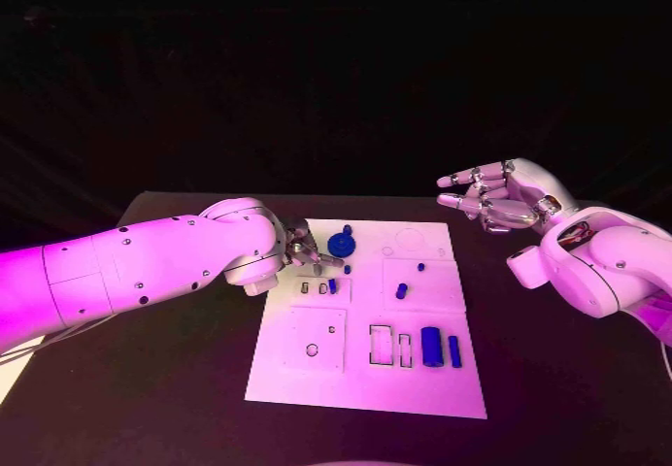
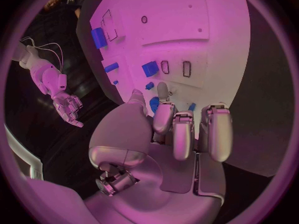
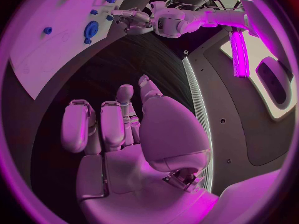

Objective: Assemble the parts on the task board

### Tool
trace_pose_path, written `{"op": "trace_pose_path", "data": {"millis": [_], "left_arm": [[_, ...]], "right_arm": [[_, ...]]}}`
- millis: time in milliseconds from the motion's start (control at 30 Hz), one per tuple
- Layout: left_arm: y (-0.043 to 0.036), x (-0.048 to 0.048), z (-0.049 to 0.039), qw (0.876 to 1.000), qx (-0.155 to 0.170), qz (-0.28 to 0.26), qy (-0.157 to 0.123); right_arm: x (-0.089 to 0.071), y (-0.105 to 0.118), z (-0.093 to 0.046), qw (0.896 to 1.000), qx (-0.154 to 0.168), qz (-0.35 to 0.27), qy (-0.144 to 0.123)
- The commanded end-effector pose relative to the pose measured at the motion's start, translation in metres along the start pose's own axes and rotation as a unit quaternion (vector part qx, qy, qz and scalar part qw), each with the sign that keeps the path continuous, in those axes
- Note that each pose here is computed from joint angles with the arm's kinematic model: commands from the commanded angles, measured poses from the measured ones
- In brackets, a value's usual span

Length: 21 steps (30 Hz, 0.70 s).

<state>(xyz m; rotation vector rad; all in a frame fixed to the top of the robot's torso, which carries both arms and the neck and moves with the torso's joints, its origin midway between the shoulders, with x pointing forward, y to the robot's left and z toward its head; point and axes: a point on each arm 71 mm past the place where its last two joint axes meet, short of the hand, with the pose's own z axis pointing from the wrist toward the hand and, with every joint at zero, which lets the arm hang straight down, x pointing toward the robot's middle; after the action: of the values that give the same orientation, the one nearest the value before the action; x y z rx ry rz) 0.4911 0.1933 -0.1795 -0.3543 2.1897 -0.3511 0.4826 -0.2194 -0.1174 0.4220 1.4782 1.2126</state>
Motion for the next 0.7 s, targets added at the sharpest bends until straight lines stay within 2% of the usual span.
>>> {"op": "trace_pose_path", "data": {"millis": [33,400,700], "left_arm": [[0.0013,0.0035,0.0014,0.999,-0.031,0.028,0.02],[-0.0098,0.0109,0.004,0.998,-0.026,0.037,0.04],[-0.0089,0.0112,0.0048,0.998,-0.032,0.041,0.045]], "right_arm": [[0.001,-0.001,0.0,1.0,0.002,-0.006,0.0],[0.004,-0.002,0.002,1.0,0.006,-0.009,0.006],[0.004,-0.003,0.002,1.0,0.01,-0.009,0.01]]}}
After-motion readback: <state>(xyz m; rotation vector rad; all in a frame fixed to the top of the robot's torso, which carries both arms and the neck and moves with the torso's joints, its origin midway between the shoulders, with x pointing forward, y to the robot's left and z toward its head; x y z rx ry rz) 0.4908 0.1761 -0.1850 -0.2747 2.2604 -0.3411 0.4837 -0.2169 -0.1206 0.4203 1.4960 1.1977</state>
